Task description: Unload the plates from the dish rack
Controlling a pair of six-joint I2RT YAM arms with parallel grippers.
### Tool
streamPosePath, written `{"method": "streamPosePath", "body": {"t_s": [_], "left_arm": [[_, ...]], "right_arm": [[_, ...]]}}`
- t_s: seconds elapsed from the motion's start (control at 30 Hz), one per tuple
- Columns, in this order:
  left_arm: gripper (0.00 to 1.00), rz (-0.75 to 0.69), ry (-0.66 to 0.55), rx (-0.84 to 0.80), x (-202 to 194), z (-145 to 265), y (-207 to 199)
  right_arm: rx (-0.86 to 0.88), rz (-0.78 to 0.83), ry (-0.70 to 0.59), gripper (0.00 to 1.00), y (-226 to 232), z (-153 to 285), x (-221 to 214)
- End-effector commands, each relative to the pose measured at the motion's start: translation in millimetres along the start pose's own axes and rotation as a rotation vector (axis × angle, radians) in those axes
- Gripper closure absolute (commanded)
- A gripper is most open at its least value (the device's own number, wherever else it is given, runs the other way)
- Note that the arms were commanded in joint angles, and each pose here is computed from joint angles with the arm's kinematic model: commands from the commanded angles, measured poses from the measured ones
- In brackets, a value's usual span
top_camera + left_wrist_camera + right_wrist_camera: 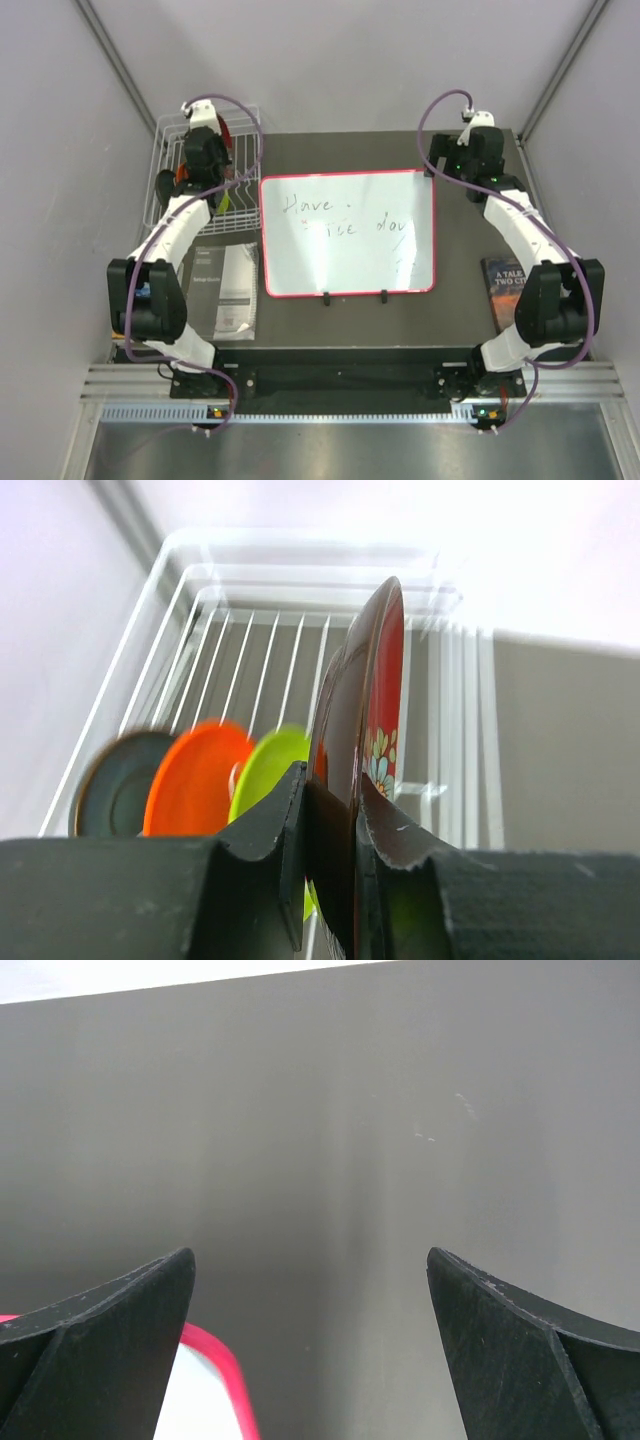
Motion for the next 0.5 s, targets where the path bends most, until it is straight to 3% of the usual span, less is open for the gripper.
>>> {"method": "streamPosePath", "body": {"t_s": [0.0,0.23,0.47], "left_arm": [[1.00,0.147,-0.258,-0.064,97,23,8],[1.00,0.330,-0.350,-0.367,127,26,-36],[1.00,0.486,-0.372,-0.622,132,16,-79]], "right_arm": [[0.124,-0.002,-0.049,0.00,28,13,33],[0.316,-0.004,-0.079,0.00,64,21,64],[0.543,-0.017,-0.071,0.00,104,16,89]]}}
Point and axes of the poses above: each gripper's point midway between its finger pads, its own z axis back along the fingers, its own y axis along the line the jaws close on, x = y × z, the point moved 4 cm from there along z, back along the fingers, and after that the axes turned 11 degrees about -z, right-handed, at the moved point
